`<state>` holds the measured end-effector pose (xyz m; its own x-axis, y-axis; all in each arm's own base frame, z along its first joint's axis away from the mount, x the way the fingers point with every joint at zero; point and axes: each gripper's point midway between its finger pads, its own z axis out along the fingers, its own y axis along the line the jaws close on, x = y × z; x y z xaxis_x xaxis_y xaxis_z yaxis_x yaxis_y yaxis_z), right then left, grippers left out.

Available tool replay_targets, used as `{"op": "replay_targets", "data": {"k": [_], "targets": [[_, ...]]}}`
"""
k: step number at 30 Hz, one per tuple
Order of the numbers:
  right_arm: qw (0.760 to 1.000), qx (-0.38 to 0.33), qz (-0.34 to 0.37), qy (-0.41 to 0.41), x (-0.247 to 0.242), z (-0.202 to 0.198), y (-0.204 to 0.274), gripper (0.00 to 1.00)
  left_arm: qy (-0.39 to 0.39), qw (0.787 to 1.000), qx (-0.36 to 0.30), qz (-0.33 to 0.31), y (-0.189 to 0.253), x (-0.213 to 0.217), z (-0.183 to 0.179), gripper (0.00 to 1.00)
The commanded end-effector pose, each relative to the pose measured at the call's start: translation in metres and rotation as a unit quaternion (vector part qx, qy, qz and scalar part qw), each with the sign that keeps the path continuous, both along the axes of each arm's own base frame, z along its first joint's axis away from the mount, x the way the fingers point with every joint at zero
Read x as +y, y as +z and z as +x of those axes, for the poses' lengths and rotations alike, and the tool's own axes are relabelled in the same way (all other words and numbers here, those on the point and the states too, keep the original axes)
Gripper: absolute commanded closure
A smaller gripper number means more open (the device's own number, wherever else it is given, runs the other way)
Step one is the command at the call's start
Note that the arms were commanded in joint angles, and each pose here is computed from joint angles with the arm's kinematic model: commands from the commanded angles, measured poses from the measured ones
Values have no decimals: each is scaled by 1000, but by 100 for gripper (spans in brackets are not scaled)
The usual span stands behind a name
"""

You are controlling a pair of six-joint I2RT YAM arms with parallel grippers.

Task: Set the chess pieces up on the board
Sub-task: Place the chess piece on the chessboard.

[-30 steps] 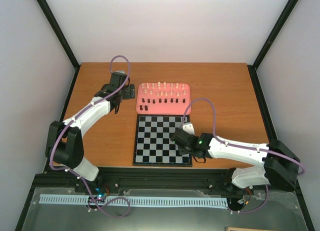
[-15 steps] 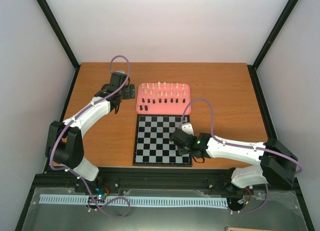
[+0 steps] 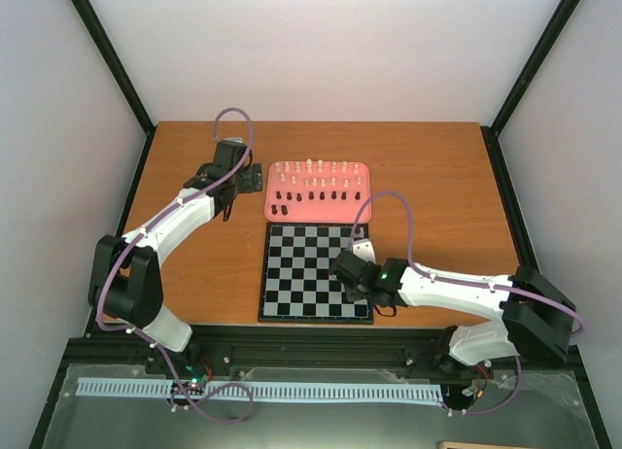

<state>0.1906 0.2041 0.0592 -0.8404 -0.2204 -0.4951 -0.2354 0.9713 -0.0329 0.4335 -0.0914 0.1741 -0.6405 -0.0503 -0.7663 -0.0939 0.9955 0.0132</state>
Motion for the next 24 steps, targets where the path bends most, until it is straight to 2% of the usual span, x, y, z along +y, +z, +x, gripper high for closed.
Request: {"op": "replay_targets", "data": {"k": [1, 5, 9, 18, 24], "targets": [[1000, -7, -4, -2, 2, 2, 0, 90, 1, 1000, -18, -5, 14, -2, 8, 0], [1000, -4, -3, -4, 1, 1, -1, 85, 0, 1000, -16, -6, 13, -2, 8, 0], [1000, -6, 0, -5, 0, 0, 2, 75, 0, 1000, -16, -6, 12, -2, 8, 0], [1000, -7, 21, 3, 1, -3, 10, 65, 0, 1000, -16, -6, 13, -2, 8, 0], [999, -26, 32, 2, -2, -1, 31, 44, 0, 1000, -18, -7, 15, -2, 6, 0]]}}
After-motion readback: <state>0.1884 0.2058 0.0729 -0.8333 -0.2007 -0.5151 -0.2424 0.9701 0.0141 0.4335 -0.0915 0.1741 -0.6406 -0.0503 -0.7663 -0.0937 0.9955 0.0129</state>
